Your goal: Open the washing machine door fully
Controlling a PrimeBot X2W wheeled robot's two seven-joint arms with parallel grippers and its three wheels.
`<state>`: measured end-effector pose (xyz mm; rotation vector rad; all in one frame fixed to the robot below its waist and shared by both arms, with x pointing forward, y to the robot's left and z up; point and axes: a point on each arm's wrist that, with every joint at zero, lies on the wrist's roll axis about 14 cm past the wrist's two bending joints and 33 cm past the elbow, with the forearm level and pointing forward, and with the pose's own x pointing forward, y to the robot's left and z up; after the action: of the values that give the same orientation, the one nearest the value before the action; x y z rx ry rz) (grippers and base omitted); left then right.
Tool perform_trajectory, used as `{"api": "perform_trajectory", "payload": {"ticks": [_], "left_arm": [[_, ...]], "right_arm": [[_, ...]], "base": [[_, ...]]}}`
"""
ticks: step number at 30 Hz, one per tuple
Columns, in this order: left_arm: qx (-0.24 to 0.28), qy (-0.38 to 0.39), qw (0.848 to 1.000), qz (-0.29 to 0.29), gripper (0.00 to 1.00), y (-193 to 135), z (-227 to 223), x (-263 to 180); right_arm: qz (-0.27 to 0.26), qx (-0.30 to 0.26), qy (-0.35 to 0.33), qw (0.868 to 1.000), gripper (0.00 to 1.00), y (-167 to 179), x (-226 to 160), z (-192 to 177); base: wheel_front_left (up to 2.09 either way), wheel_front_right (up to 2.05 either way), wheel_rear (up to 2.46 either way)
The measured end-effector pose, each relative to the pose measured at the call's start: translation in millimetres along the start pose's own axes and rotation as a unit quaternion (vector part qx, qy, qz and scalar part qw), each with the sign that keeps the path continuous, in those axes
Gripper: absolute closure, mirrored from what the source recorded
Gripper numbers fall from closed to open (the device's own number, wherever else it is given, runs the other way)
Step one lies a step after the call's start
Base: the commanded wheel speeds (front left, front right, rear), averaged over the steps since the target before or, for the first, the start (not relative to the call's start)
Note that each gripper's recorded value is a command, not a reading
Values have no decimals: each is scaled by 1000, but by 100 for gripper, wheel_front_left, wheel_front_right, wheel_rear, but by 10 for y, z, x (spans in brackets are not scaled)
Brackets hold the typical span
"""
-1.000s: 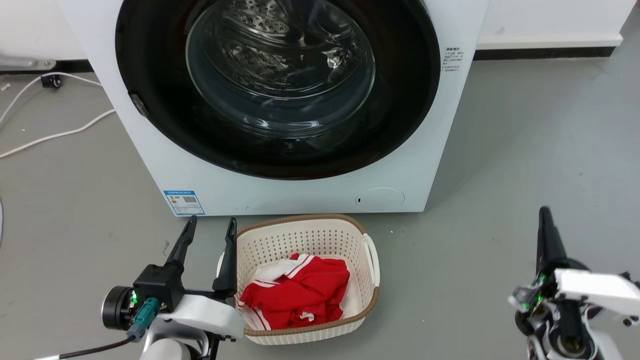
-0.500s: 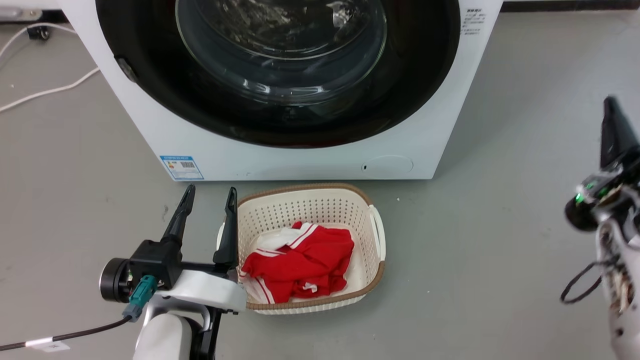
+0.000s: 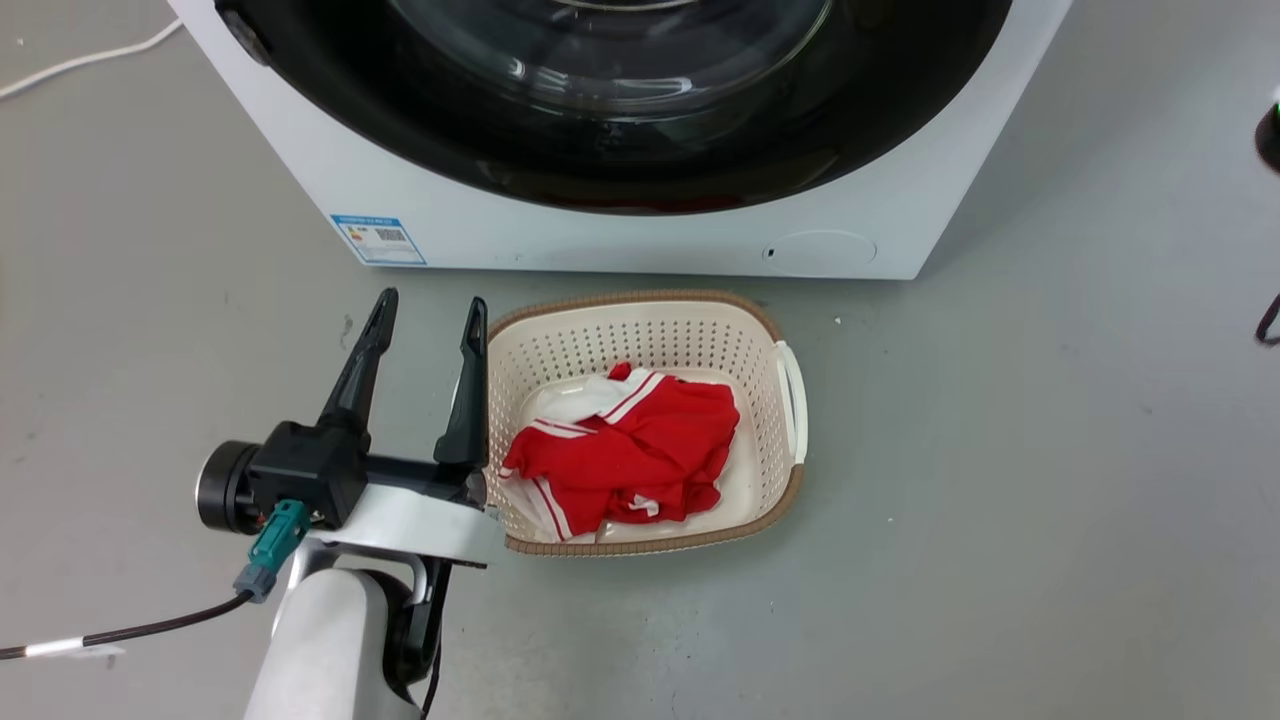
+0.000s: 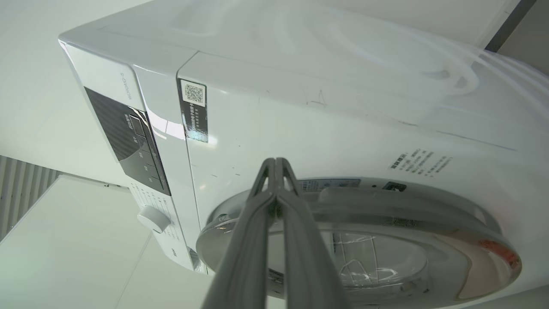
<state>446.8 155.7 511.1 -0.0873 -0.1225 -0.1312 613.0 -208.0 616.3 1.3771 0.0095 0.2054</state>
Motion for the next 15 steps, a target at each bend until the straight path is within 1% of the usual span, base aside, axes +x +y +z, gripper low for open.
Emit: {"api": "perform_trajectory", "payload": {"ticks": [7, 15], "left_arm": [[3, -4, 1000, 0, 0, 28, -37, 108], [4, 1, 1000, 4, 0, 83, -141, 208]], "right_arm": [[-26, -51, 69, 996, 100, -13, 402, -195], [-60, -98, 150, 982, 100, -195, 688, -597]], "base": [[0, 0, 0], [0, 0, 0]]}}
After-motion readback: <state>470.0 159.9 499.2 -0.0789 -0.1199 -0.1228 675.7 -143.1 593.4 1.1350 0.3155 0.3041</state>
